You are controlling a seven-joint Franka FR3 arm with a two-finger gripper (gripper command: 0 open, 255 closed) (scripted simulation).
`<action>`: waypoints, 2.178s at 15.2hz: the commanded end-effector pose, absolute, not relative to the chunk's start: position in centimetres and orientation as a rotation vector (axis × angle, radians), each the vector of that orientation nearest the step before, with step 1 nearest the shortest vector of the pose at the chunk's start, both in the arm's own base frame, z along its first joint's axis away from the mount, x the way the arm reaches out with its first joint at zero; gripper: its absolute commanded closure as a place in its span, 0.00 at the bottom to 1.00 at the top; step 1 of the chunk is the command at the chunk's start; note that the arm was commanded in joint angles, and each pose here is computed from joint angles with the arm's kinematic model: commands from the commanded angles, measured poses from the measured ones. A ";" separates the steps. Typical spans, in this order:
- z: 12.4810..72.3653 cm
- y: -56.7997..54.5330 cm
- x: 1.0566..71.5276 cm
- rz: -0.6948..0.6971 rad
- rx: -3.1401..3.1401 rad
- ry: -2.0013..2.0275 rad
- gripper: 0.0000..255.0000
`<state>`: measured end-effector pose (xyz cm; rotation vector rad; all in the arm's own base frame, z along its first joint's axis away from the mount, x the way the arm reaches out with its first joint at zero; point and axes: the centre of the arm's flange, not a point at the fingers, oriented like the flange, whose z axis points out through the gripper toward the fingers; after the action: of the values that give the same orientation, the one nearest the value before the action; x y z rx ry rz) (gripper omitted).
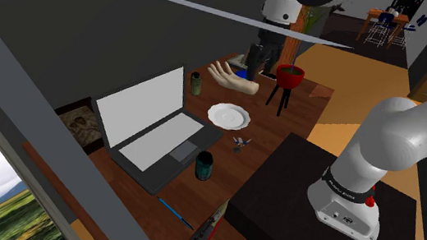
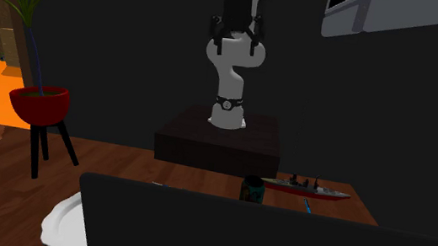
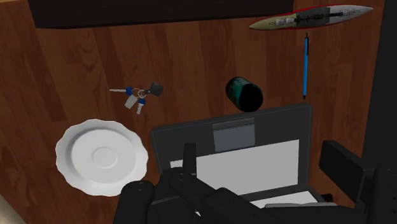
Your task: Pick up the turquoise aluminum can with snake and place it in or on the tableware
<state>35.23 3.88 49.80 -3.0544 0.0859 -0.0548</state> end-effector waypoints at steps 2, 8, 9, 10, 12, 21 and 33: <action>46.2 5.5 36.1 -0.050 -3.063 0.095 0.00; 39.1 8.5 38.2 -0.035 -3.080 0.113 0.00; 37.9 9.0 38.5 -0.032 -3.083 0.116 0.00; 36.7 9.5 38.9 -0.030 -3.086 0.120 0.00; 34.3 10.4 39.6 -0.025 -3.092 0.126 0.00; 23.4 14.5 42.6 -0.001 -3.118 0.153 0.00; 14.2 16.5 44.0 0.010 -3.130 0.167 0.00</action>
<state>44.03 16.47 14.64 -3.1301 0.1672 0.0109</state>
